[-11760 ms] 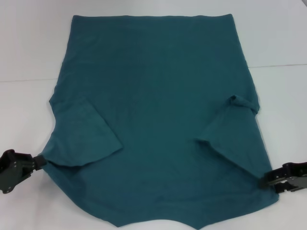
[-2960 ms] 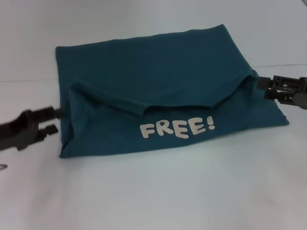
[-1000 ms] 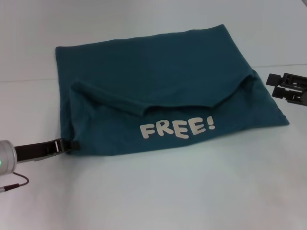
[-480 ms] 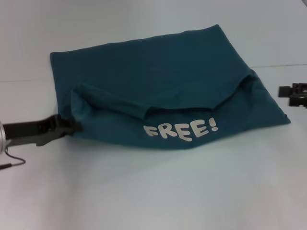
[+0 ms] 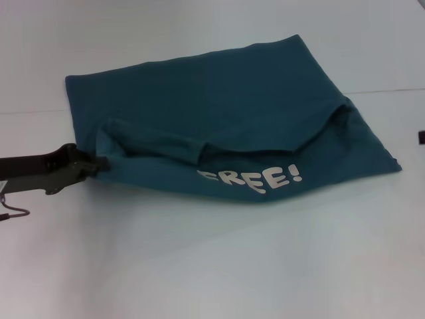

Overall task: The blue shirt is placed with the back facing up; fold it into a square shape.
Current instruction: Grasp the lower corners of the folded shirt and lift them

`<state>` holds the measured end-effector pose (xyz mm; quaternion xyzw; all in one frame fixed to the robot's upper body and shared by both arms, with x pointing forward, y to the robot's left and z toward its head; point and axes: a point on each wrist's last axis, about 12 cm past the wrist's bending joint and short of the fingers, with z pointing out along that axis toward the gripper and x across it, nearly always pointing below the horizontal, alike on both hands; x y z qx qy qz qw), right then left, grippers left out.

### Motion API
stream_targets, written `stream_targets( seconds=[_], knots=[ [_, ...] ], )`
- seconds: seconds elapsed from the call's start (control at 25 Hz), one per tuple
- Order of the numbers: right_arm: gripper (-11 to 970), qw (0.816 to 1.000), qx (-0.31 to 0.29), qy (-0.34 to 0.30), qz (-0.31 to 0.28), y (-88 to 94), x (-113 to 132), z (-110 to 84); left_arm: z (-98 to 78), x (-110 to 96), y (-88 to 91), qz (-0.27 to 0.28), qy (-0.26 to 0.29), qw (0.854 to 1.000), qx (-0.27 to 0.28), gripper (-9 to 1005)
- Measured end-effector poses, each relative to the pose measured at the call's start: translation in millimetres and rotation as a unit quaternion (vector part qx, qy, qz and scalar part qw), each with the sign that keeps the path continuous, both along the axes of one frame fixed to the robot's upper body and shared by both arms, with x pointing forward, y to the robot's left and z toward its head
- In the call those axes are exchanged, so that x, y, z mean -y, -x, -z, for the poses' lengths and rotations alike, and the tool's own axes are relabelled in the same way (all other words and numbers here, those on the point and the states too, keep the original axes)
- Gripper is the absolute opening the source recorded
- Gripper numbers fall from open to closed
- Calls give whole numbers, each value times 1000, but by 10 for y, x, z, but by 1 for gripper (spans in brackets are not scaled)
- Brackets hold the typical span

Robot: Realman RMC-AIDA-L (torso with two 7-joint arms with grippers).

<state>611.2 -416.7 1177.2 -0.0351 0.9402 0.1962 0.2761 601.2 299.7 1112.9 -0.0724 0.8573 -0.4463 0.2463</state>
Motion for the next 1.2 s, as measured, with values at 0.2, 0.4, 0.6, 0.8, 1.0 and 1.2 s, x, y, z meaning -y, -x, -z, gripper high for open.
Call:
stream_targets(
  seconds=[0.2,0.4,0.6,0.8,1.0,1.2],
  knots=[
    [692,999,14,33,9,-52,-157,260,25,-1,13,-7,4,1000,-2,38],
    [686,998,32,52,14,-107,-316,427,40,9,19,-10,6,1000,-4,37],
    [680,997,29,66,6,-156,-443,543,42,32,16,-8,8,1000,-4,38],
    [666,997,29,78,-1,-195,-504,586,48,49,19,-7,10,1000,-5,37],
    [650,995,35,92,-9,-231,-575,607,50,51,19,-8,10,1000,-4,37],
    [651,992,37,118,-17,-267,-635,633,49,51,19,-8,11,1000,-4,38]
  ],
)
